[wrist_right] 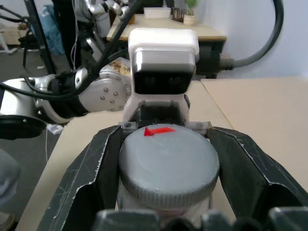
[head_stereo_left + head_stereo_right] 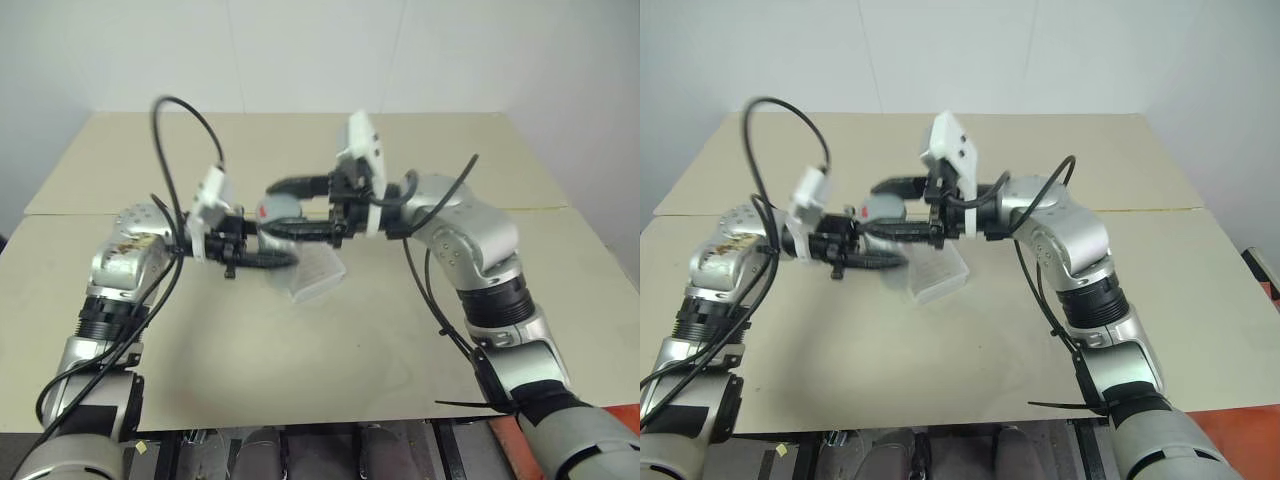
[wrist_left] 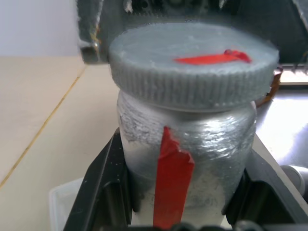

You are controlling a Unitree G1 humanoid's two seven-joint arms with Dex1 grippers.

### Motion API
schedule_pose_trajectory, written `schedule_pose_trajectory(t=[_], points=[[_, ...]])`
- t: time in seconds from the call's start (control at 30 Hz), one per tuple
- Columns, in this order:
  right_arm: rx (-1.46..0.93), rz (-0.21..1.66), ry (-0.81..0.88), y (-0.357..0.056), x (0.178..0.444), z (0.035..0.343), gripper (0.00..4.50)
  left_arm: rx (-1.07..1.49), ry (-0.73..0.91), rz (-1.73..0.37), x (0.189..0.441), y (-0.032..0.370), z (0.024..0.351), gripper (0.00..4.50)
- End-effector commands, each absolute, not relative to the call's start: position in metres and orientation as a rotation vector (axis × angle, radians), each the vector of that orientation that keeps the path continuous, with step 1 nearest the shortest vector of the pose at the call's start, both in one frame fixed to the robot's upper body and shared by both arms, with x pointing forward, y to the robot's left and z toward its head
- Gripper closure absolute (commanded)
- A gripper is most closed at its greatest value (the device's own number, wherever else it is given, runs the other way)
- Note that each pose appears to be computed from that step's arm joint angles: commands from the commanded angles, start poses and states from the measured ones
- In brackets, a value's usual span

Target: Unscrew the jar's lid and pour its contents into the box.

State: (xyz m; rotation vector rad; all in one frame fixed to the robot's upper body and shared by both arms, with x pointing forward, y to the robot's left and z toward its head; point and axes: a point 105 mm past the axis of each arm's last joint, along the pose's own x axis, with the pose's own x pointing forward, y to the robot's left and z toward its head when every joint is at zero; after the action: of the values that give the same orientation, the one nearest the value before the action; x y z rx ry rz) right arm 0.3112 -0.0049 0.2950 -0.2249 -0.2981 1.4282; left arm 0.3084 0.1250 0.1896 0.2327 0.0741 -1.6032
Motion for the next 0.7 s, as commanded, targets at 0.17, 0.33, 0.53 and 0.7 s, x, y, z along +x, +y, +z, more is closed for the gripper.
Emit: schedule_pose_trajectory(t=[0.17, 0.33, 0.53, 0.7], points=[[-0.250, 1.343, -0.533, -0.027, 0.303, 0.341, 1.71, 0.219, 0.136, -1.632, 0.302, 0.127, 0.172, 2.56], [-0.248, 1.257, -0.475, -0.039, 0.312, 0.327, 1.71, 0.220, 0.044, -1.561, 0.315, 0.129, 0.192, 2.56], [-0.204, 0.971, -0.307, -0.072, 0.340, 0.281, 1.71, 0.230, -0.061, -1.456, 0.326, 0.140, 0.215, 2.56], [-0.150, 0.717, -0.139, -0.111, 0.354, 0.228, 1.71, 0.237, -0.143, -1.325, 0.339, 0.147, 0.229, 2.56]])
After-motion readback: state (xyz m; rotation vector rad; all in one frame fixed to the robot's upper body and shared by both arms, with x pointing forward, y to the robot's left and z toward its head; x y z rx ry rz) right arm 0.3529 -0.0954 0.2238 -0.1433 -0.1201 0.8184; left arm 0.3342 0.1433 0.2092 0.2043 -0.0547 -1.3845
